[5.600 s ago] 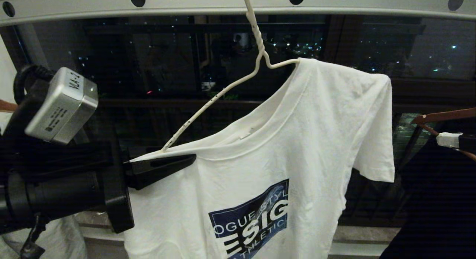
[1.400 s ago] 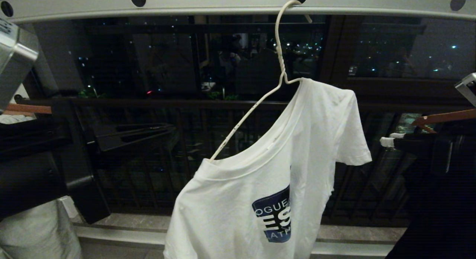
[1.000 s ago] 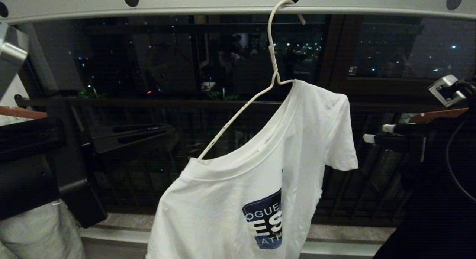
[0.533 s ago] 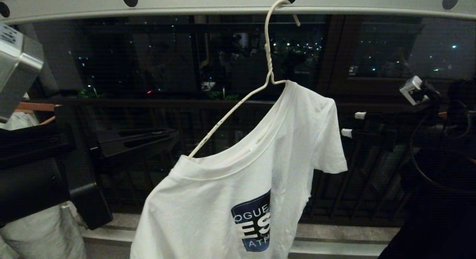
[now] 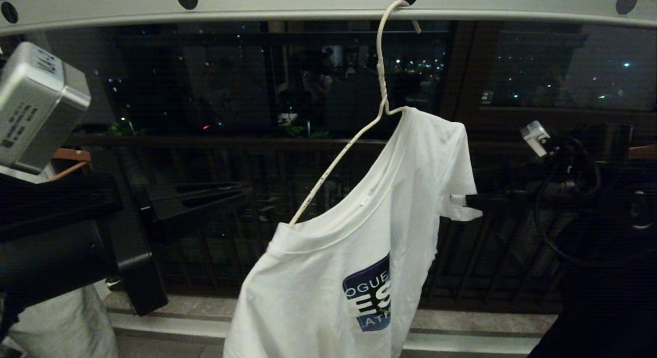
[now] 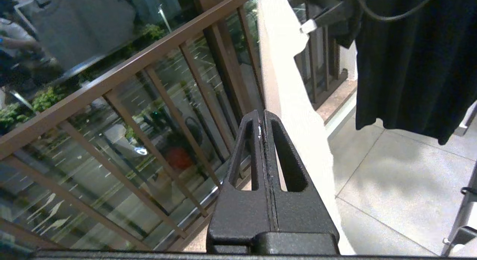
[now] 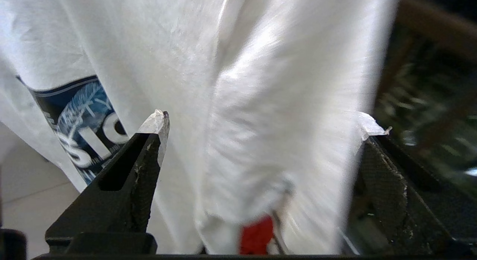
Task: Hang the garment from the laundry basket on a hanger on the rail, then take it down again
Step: Take the clothes off the clothes rack
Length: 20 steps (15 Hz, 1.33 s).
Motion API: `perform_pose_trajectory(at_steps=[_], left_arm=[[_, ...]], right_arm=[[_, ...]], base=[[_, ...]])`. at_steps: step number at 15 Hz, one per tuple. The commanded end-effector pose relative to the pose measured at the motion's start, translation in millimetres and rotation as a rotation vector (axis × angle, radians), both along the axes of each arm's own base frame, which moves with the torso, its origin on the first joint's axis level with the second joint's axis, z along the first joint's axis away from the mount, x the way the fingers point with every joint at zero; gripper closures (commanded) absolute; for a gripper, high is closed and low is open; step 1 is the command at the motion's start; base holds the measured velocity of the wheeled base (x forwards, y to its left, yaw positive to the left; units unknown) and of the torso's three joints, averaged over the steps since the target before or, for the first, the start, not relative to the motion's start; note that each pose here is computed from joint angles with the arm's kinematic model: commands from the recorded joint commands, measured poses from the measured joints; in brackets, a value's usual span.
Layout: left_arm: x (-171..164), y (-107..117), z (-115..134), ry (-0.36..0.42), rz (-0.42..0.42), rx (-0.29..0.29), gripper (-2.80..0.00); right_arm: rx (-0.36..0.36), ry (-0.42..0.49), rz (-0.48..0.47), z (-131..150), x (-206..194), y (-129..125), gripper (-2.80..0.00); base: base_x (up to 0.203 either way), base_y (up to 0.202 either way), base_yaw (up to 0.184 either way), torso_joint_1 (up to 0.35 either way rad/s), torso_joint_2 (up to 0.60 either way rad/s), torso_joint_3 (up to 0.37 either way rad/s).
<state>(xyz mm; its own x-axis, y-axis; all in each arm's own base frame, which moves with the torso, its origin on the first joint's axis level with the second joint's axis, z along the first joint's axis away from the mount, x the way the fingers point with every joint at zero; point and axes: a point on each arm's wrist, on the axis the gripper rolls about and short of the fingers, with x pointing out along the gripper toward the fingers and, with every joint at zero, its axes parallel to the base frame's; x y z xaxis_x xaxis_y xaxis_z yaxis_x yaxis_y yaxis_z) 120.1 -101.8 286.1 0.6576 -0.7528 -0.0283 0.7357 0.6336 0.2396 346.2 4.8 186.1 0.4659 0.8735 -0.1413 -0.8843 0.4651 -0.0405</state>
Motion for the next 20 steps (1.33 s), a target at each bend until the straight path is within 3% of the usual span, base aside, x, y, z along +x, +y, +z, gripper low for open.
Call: perform_pose_trajectory(at_steps=[1,4,10,16,20], left_arm=[[2.3,-1.8,-1.4,0.005,0.000,0.006,0.00],[1.8,-1.4,-0.9,0.002,0.001,0.004,0.00],[1.1,-0.9,-4.8,-0.018,-0.002,0.037,0.00],[-0.3,0.2,-3.0,-0.025,-0.001,0.031,0.00],[-2.5,1.7,-1.0,-0.033,-0.004,0.024,0.00]], right_arm=[[0.002,0.023,0.042,-13.1,15.7,12.4,0.00],[0.010,0.039,0.034,-11.4,15.7,11.2,0.00],[0.034,0.054,-0.056,4.4,-8.7,-16.9,0.00],[0.054,0.173,-0.125,-12.9,-8.8,-19.4,0.00],[0.030,0.256,-0.200,-29.6,-5.8,-17.8,0.00]], base=[[0.000,0.000,0.000,0.000,0.00,0.000],[0.000,0.000,0.000,0.000,0.00,0.000],[0.000,0.000,0.000,0.000,0.00,0.000],[0.000,0.000,0.000,0.000,0.00,0.000],[0.000,0.000,0.000,0.000,0.00,0.000]])
